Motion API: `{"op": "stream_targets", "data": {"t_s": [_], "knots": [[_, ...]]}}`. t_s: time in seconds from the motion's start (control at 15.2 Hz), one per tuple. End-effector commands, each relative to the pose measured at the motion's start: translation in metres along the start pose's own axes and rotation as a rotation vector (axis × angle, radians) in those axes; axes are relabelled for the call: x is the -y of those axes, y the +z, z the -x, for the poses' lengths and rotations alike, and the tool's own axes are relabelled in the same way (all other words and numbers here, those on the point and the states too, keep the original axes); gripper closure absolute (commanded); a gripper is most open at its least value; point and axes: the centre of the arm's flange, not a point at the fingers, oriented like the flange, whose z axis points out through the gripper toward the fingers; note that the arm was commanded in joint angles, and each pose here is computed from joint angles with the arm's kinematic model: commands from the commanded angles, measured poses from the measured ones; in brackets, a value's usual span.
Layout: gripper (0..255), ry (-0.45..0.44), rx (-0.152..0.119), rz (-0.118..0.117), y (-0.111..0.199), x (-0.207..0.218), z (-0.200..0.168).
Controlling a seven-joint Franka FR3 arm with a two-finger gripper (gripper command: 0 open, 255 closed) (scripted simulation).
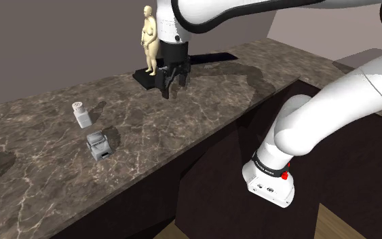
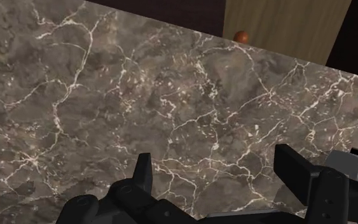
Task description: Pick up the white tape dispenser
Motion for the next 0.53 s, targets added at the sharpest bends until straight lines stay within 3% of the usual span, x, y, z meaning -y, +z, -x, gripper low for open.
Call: {"op": "stream_targets", "data": {"t_s": [0.0, 0.46], "knots": [[0, 0.0, -0.002, -0.003, 0.009, 0.023, -0.014], [0, -0.005, -0.007, -0.009, 0.038, 0.098, -0.056]]}}
